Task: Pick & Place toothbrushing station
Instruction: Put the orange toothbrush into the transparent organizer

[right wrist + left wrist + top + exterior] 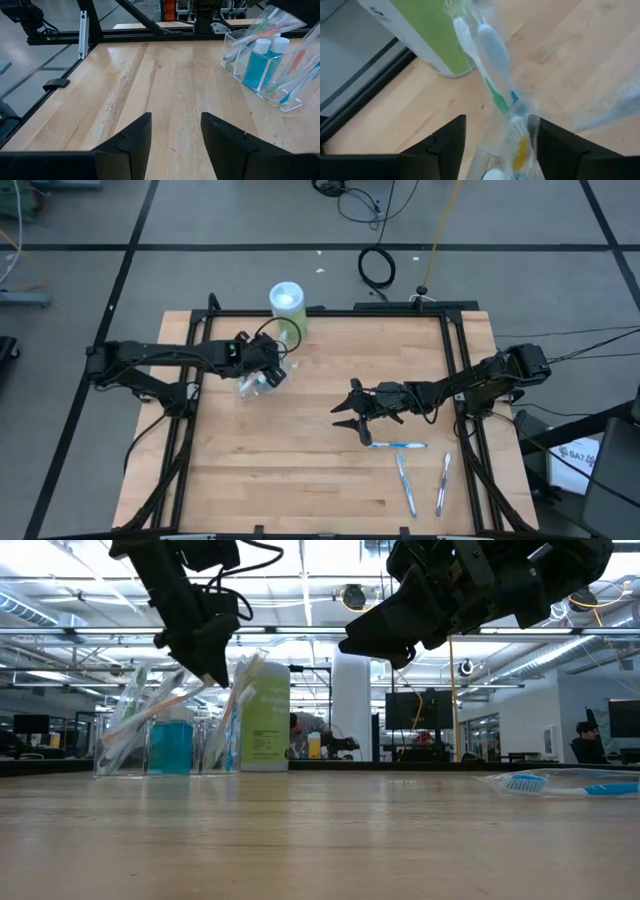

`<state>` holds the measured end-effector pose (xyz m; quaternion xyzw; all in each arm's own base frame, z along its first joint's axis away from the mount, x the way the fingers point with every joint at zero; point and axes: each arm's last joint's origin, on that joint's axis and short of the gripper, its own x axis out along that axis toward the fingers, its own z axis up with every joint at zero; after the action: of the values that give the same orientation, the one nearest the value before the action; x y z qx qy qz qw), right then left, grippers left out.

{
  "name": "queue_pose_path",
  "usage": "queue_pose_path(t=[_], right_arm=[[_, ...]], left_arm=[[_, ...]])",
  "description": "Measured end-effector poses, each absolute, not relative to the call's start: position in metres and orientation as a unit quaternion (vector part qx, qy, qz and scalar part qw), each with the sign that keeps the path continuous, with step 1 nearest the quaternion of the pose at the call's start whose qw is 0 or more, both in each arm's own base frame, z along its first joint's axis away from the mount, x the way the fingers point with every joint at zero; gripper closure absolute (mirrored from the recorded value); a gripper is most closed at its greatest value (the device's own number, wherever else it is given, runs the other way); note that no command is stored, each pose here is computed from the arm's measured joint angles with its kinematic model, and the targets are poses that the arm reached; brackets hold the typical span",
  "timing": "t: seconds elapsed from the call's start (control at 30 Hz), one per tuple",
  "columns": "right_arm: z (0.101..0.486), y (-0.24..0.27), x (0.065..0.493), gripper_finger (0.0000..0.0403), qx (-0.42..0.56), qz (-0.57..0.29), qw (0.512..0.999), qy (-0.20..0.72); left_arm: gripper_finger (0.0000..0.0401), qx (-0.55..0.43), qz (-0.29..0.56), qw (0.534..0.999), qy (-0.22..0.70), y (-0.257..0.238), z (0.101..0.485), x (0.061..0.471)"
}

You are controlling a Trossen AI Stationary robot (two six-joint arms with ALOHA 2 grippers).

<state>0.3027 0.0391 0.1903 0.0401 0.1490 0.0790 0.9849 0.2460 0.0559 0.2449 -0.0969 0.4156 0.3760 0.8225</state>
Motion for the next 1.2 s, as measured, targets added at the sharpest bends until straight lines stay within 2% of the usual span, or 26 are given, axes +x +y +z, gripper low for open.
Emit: queue_pose_path(t=[0.33, 0.7, 0.8, 1.03, 1.2], right_arm=[[0.190, 0.039, 0.303, 0.0236, 0.040, 0.079, 0.985, 0.149], [0.190, 0.039, 0.303, 0.0236, 0.040, 0.079, 0.985, 0.149], [0.190, 0.039, 0.303, 0.0236, 0.040, 0.079, 0.985, 0.149], [0.190, 0.039, 0.303, 0.0236, 0.040, 0.079, 0.985, 0.149], [0.190, 0.039, 0.303, 0.0236, 0.040, 0.079, 0.985, 0.150]], left_arm=[[0.0274, -0.097, 0.380, 0.828, 0.400, 0.057, 0.248, 0.247], [0.0355, -0.089, 0.374, 0.832, 0.401, 0.056, 0.251, 0.245], [0.0361, -0.093, 0.367, 0.839, 0.391, 0.053, 0.256, 0.241], [0.0336, -0.090, 0.369, 0.860, 0.341, 0.040, 0.281, 0.223], [0.0360, -0.094, 0.414, 0.859, 0.286, 0.026, 0.295, 0.205]])
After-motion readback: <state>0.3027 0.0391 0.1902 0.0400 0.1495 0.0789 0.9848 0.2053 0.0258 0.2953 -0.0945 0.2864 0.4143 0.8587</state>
